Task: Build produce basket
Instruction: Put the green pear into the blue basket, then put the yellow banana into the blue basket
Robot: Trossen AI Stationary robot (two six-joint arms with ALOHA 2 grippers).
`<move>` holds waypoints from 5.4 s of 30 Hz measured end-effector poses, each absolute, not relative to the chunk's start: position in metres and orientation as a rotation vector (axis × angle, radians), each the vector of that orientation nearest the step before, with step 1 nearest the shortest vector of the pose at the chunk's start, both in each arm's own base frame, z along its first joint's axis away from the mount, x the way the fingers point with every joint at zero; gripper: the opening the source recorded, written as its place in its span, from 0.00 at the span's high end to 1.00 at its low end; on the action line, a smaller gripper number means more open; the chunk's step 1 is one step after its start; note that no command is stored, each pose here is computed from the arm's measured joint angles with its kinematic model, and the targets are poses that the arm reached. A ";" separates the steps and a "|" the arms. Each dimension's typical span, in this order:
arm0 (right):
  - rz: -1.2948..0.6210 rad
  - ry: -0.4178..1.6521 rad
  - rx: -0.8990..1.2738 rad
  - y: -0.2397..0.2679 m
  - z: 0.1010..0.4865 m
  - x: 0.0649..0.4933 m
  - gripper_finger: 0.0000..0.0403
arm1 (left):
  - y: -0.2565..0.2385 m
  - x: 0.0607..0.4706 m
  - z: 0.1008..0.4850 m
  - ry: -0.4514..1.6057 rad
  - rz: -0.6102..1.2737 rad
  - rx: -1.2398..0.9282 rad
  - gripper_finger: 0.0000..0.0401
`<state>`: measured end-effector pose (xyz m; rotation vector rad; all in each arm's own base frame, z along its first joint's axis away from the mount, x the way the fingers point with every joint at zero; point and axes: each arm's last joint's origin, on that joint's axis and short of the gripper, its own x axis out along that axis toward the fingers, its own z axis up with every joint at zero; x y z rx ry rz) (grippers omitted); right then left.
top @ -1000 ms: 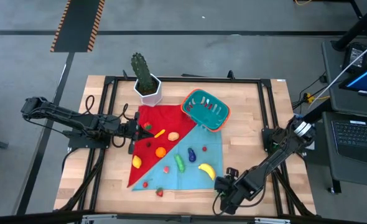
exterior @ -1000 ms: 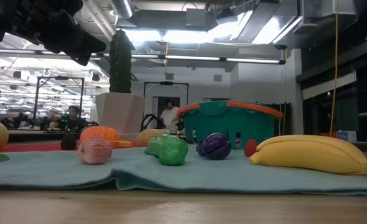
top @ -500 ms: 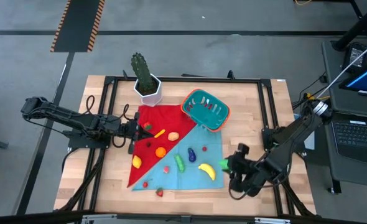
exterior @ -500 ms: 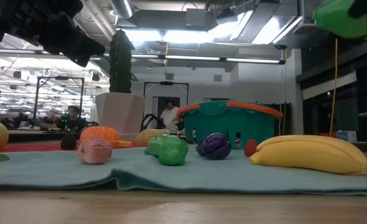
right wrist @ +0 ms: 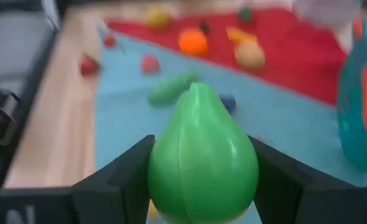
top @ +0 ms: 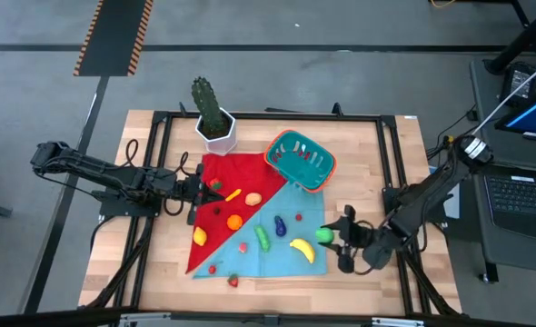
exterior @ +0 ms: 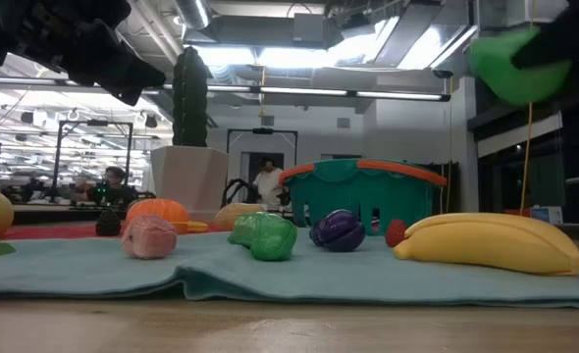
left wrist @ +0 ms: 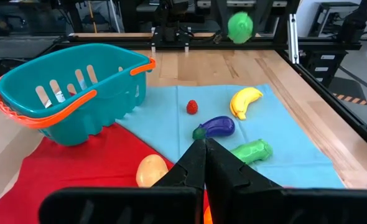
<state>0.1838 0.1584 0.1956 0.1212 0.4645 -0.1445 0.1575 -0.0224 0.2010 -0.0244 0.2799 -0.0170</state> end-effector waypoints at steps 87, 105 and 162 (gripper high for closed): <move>-0.505 0.745 0.070 -0.049 0.259 0.222 0.47 | -0.017 0.157 0.201 0.277 0.134 0.102 1.00; -0.513 0.949 0.049 -0.078 0.208 0.251 0.47 | -0.017 0.157 0.201 0.277 0.135 0.101 1.00; -0.469 0.941 0.165 -0.033 0.264 0.247 0.57 | -0.017 0.156 0.198 0.307 0.133 0.109 1.00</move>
